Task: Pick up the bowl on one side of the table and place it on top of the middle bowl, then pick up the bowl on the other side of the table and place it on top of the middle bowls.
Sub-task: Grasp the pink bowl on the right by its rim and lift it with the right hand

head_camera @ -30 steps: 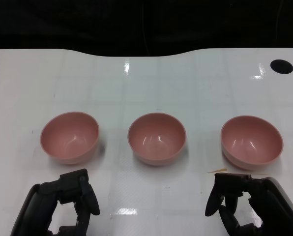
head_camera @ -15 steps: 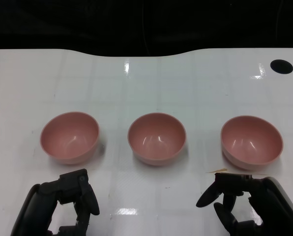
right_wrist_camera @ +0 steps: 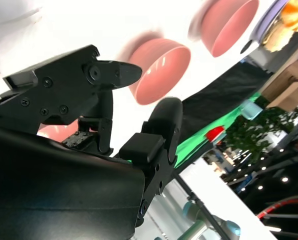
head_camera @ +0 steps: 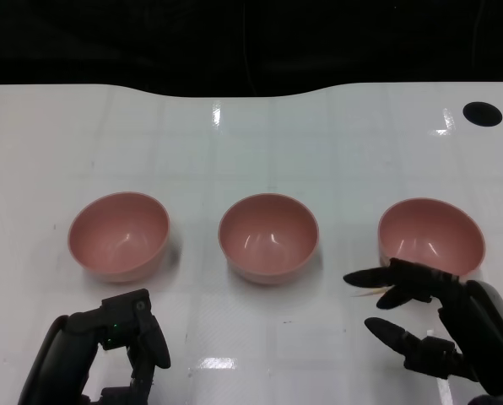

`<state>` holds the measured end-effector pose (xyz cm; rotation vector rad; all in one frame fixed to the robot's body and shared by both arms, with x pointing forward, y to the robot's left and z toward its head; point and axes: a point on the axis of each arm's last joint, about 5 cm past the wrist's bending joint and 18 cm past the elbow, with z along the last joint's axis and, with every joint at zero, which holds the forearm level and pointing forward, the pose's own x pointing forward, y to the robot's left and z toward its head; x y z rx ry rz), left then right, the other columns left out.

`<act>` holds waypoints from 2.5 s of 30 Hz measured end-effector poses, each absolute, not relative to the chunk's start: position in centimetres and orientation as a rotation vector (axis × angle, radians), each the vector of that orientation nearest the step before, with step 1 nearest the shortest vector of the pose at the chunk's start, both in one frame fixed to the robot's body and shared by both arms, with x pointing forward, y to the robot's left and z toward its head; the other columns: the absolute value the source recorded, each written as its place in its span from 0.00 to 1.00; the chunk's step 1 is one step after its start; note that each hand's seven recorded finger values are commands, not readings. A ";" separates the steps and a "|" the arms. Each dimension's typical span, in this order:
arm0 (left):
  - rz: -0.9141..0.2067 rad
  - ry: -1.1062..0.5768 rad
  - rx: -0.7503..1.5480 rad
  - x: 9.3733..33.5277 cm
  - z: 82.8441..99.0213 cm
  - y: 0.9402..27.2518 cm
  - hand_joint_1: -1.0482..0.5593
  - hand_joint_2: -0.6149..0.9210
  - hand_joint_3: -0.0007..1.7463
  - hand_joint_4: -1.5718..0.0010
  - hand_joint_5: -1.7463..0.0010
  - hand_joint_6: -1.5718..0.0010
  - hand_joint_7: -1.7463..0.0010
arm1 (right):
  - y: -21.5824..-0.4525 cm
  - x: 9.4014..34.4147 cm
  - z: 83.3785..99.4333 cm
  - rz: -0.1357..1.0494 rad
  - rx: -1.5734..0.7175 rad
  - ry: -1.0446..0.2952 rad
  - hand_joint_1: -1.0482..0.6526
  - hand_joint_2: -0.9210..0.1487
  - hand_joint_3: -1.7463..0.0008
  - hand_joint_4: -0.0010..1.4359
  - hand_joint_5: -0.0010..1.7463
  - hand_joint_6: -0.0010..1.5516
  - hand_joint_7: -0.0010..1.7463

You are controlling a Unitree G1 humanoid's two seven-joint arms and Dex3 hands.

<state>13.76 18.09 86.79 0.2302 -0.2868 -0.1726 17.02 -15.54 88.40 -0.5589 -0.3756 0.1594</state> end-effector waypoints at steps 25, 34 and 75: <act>-0.182 -0.288 0.226 14.4 86.8 17.9 0.63 0.61 0.86 0.44 0.01 0.46 0.12 | -15.2 18.3 90.8 0.058 -1.026 -0.219 0.30 0.06 1.00 0.00 0.36 0.17 0.06; -0.187 -0.293 0.231 14.5 86.9 17.9 0.62 0.60 0.87 0.43 0.01 0.45 0.12 | -15.1 19.5 91.0 0.072 -1.177 -0.169 0.31 0.07 1.00 0.01 0.38 0.18 0.05; -0.191 -0.306 0.231 14.0 87.3 17.3 0.63 0.58 0.89 0.43 0.02 0.45 0.13 | -15.0 23.7 86.3 0.150 -1.318 -0.129 0.51 0.00 0.94 0.64 0.99 0.74 0.03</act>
